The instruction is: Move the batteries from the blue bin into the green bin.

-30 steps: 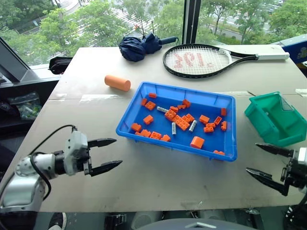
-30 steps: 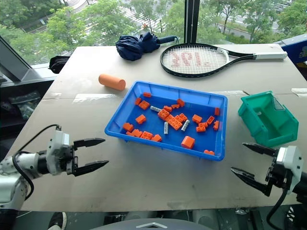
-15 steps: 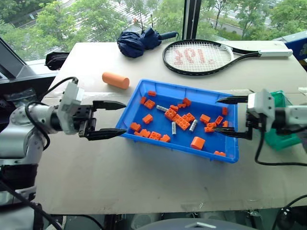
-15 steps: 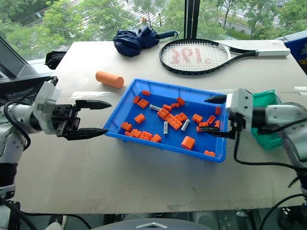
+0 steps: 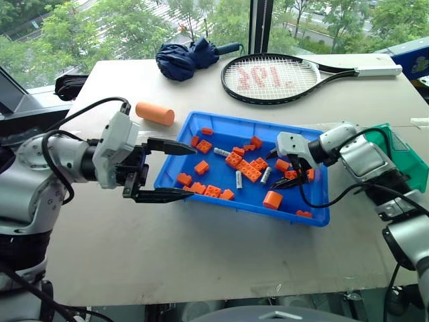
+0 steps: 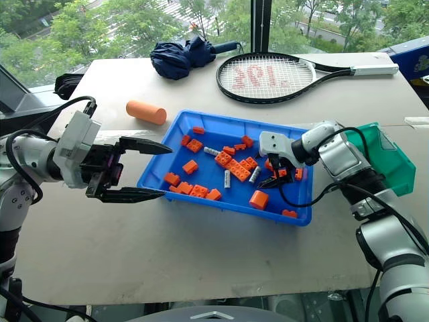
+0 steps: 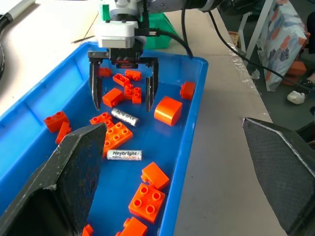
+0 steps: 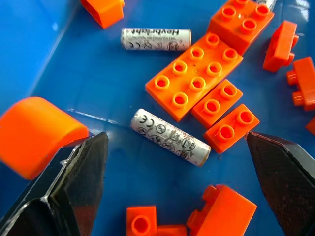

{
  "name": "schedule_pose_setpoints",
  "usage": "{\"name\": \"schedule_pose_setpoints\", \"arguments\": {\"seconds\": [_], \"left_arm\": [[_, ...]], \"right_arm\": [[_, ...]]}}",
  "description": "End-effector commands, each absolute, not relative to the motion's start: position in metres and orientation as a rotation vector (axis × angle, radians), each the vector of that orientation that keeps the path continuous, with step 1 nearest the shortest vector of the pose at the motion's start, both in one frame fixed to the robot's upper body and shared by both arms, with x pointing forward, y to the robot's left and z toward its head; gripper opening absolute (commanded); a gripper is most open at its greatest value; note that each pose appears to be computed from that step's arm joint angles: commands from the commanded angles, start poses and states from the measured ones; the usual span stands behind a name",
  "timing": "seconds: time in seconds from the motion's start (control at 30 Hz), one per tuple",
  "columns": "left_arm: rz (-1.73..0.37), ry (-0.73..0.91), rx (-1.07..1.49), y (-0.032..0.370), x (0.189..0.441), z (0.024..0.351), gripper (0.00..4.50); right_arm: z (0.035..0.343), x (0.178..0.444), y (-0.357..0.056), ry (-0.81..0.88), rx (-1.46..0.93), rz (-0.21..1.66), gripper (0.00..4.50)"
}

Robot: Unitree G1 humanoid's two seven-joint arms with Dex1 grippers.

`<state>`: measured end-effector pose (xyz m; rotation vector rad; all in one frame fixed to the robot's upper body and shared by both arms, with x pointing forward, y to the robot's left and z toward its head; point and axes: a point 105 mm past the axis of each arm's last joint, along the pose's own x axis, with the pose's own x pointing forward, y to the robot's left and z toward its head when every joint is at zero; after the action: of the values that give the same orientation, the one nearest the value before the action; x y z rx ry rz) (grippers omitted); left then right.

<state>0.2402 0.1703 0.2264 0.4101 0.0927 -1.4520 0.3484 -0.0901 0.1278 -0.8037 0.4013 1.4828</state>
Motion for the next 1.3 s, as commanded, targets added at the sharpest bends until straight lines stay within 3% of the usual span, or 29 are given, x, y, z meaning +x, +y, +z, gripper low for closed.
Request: {"name": "schedule_pose_setpoints", "arguments": {"seconds": [0.03, 0.4, 0.73, 0.9, 1.07, 1.3], "left_arm": [[-1.412, 0.095, 0.505, 0.179, 0.238, 0.240, 4.50], [-1.365, 0.208, 0.615, 0.199, 0.239, 0.239, 4.50], [-1.384, 0.202, 0.624, 0.202, 0.241, 0.239, 4.50], [-1.399, 0.198, 0.627, 0.202, 0.242, 0.238, 4.50], [-1.423, 0.164, 0.610, 0.198, 0.242, 0.240, 4.50], [-1.475, 0.021, 0.499, 0.173, 0.240, 0.258, 4.50]], "right_arm": [[0.135, 0.355, -0.085, 0.388, -0.862, 1.499, 4.49], [0.125, 0.355, -0.080, 0.433, -0.900, 1.530, 4.49], [0.119, 0.344, -0.080, 0.452, -0.875, 1.553, 0.03], [0.123, 0.341, -0.086, 0.447, -0.856, 1.533, 0.03], [0.156, 0.330, -0.090, 0.353, -0.780, 1.498, 0.03], [0.227, 0.324, -0.162, 0.285, -0.688, 1.129, 0.03]]}}
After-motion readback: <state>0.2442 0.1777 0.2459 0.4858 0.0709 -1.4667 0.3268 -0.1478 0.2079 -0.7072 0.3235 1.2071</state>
